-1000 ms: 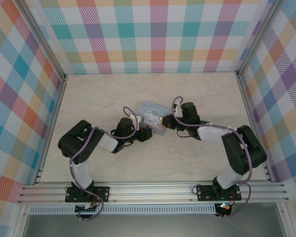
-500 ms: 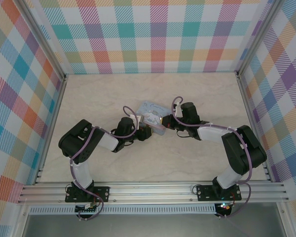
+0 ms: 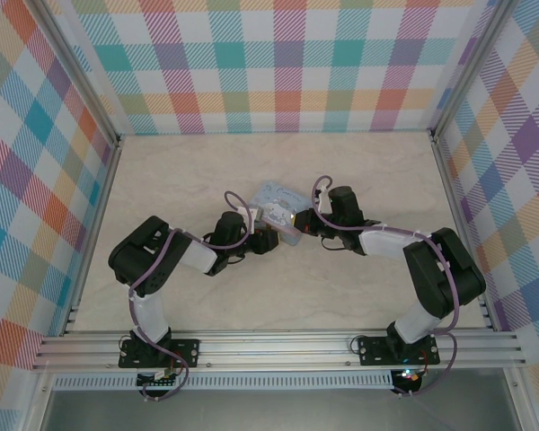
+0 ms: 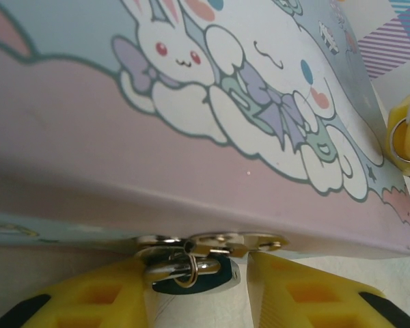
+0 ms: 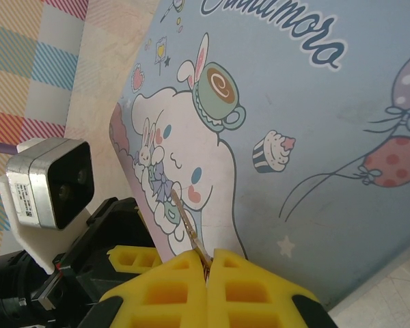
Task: Unlock the padlock with the key
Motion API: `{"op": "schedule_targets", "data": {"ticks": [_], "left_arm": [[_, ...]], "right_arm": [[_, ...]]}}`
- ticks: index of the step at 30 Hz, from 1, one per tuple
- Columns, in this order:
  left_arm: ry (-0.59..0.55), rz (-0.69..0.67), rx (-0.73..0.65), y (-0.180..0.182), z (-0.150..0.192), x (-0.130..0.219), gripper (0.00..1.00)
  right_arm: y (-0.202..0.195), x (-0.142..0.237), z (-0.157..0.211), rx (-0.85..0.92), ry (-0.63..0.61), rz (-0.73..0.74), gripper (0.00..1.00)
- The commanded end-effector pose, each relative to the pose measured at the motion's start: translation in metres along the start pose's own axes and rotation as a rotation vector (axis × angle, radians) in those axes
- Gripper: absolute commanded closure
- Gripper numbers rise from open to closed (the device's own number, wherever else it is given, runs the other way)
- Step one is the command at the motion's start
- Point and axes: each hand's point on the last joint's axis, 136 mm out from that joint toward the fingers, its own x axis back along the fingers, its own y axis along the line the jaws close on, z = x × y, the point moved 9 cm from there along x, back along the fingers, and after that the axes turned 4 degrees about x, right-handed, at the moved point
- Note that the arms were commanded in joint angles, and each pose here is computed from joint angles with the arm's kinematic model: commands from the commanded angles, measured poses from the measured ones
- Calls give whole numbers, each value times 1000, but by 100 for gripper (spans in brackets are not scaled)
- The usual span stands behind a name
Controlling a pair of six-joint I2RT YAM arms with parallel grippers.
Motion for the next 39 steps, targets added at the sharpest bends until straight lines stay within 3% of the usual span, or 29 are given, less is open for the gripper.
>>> {"op": "schedule_targets", "data": {"ticks": [1, 8, 13, 21, 29, 39], "left_arm": [[53, -3, 15, 2, 12, -10, 61], [42, -14, 18, 1, 10, -8, 72], [33, -15, 24, -1, 7, -5, 73], [27, -1, 91, -17, -4, 6, 73], [86, -28, 247, -32, -17, 12, 76], [112, 9, 367, -48, -31, 13, 76]], "right_arm": [[-10, -3, 26, -52, 104, 46, 98], [-10, -2, 26, -51, 103, 47, 98], [-5, 1, 21, -18, 83, 30, 98], [20, 35, 8, 165, -57, 18, 98], [24, 53, 47, 377, -40, 169, 98], [24, 33, 94, 559, 5, 233, 98]]}}
